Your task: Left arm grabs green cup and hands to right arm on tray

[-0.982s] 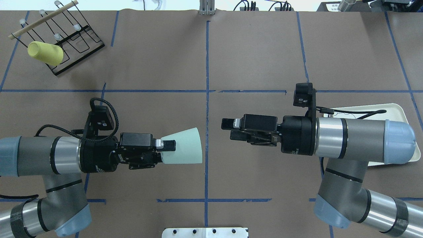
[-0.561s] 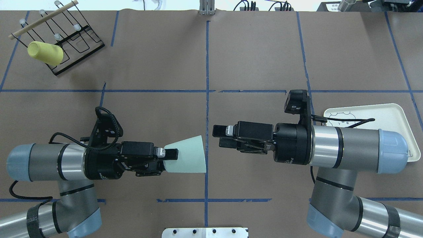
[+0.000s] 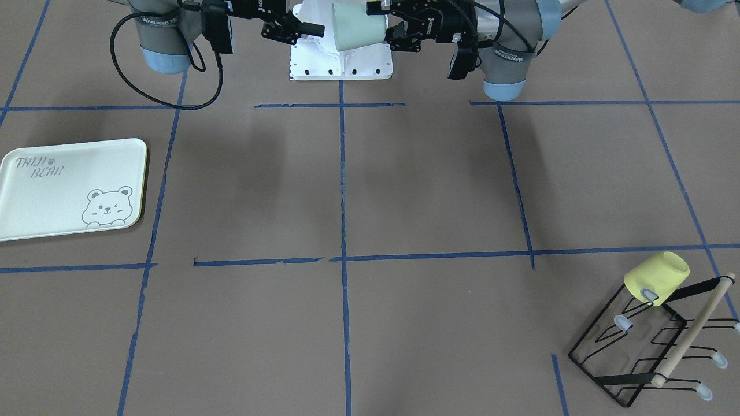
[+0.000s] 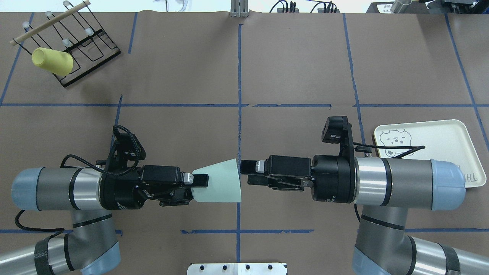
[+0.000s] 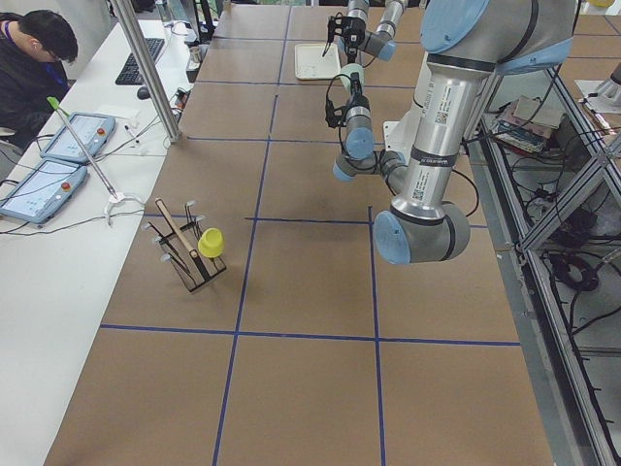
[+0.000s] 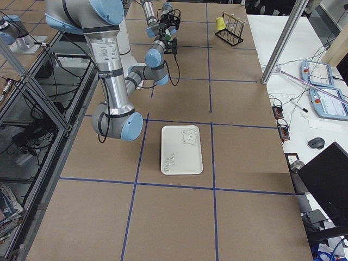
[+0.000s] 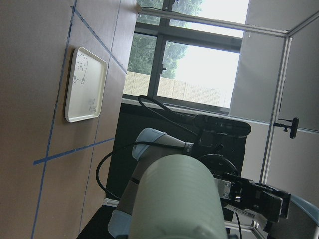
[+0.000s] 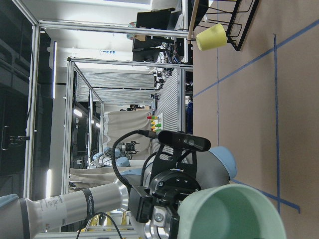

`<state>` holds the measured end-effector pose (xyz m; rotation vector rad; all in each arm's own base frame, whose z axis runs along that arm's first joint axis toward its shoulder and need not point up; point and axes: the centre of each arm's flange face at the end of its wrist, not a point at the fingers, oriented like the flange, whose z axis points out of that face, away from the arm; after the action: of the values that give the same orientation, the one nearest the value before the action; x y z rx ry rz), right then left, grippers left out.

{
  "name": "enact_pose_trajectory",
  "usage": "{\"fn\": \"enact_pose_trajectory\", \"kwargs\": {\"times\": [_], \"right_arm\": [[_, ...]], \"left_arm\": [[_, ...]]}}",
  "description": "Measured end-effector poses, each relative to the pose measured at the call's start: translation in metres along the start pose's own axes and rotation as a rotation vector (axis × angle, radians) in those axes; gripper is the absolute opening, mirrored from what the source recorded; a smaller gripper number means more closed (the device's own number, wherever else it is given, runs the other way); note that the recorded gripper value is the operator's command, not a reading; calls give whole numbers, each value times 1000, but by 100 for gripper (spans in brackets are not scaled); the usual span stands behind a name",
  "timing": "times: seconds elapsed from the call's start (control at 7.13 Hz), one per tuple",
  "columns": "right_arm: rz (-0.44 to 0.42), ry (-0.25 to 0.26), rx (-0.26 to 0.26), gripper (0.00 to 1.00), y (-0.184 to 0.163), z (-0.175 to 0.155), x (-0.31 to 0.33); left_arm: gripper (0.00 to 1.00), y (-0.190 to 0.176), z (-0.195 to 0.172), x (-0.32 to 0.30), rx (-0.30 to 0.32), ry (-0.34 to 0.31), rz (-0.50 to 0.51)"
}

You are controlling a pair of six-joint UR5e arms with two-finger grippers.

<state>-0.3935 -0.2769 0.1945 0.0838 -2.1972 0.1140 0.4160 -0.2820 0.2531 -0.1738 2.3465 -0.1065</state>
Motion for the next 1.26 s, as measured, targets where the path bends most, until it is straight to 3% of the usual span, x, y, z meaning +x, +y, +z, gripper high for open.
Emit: {"fn": "enact_pose_trajectory", "kwargs": {"times": [0.84, 1.26], "right_arm": [[6, -18, -8, 98, 5, 14, -7], [6, -9, 3, 92, 0, 25, 0]], "left_arm": [[24, 0, 9, -3, -5, 0, -55], [24, 7, 18, -4, -16, 9, -67]]}}
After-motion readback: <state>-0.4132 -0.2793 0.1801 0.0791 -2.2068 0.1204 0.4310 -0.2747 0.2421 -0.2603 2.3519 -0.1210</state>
